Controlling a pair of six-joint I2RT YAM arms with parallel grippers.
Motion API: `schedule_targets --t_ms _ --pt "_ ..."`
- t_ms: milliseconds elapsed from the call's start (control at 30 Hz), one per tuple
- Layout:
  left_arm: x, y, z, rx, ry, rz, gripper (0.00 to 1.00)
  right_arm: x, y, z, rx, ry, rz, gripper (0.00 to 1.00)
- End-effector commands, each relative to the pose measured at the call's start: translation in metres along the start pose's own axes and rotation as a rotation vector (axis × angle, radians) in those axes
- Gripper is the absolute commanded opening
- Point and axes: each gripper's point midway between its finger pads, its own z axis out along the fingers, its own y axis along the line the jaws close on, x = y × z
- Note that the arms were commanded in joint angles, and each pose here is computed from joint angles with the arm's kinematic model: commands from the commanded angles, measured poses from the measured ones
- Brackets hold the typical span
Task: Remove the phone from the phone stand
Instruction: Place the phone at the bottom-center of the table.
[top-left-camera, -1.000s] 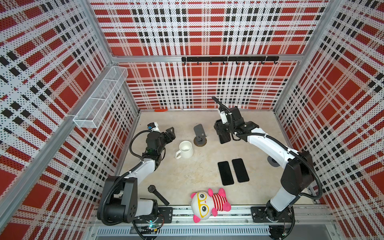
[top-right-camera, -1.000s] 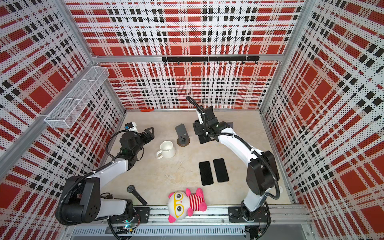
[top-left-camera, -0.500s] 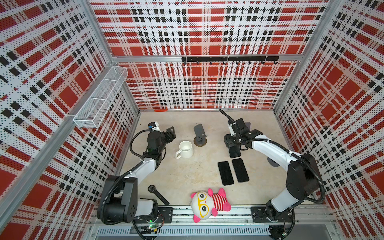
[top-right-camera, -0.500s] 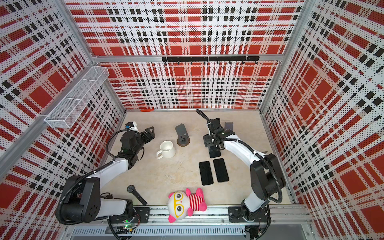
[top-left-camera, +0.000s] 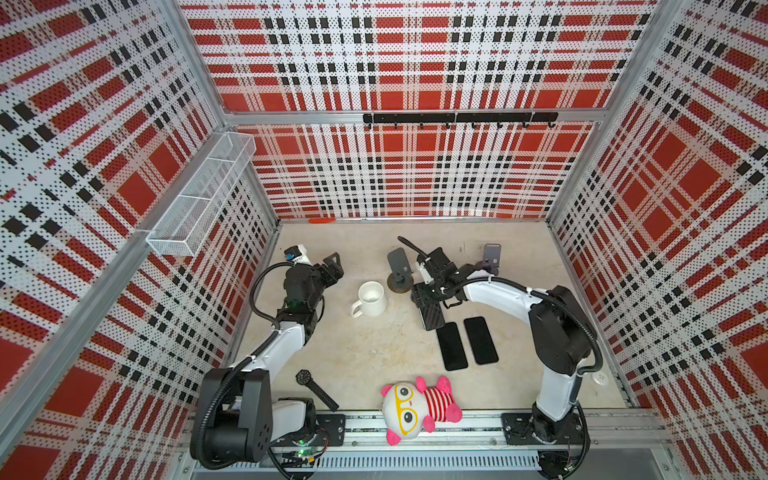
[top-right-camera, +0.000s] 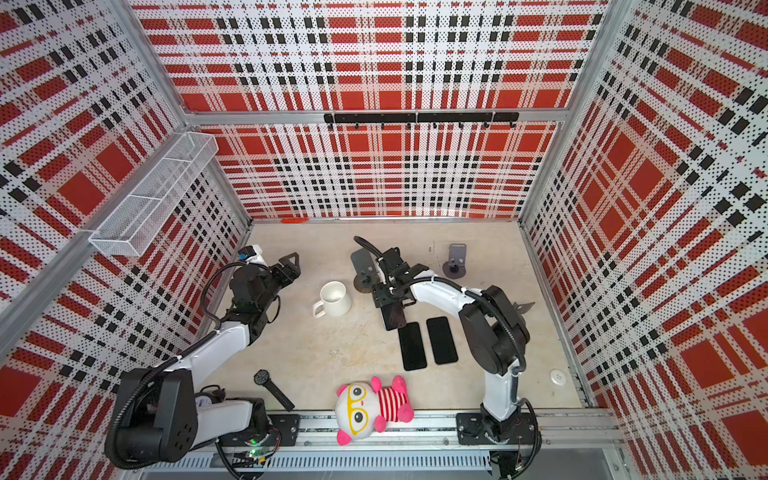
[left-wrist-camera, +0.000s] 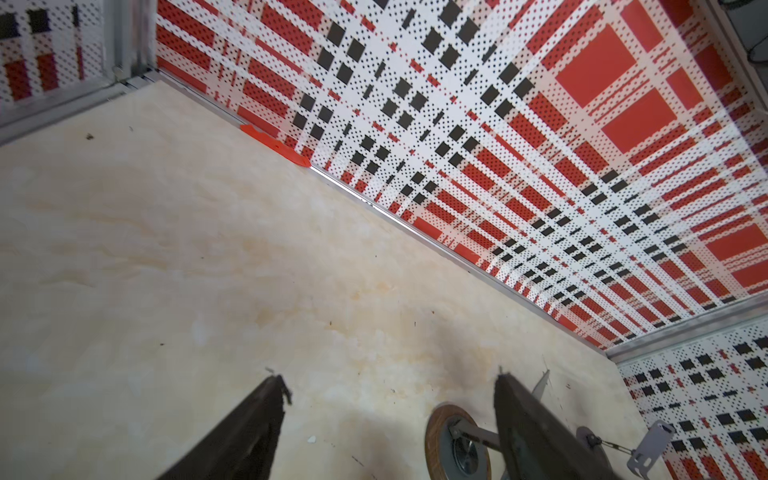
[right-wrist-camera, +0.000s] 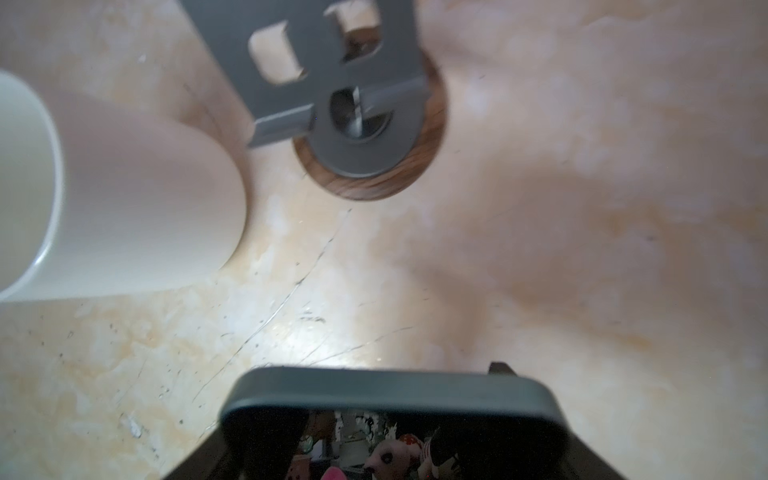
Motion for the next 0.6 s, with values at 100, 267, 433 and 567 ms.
schedule_targets --t_ms 100,267,433,567 --pt "0.003 0.004 -0.002 0.004 0.003 0.013 0.82 0.011 0.035 -0.01 -0.019 0.021 0.02 0.71" --pt "-0.001 0.006 -0.005 -0.007 -0.017 0.049 0.83 0.033 0.043 -0.01 0.042 0.036 0.02 0.71" --pt "-0.006 0.02 -0.009 -0.084 -0.058 0.11 0.83 0.057 0.049 -0.003 0.101 0.06 0.07 0.71" --pt "-0.002 0.03 -0.012 -0.134 -0.064 0.15 0.84 0.074 0.052 -0.002 0.149 0.08 0.112 0.71"
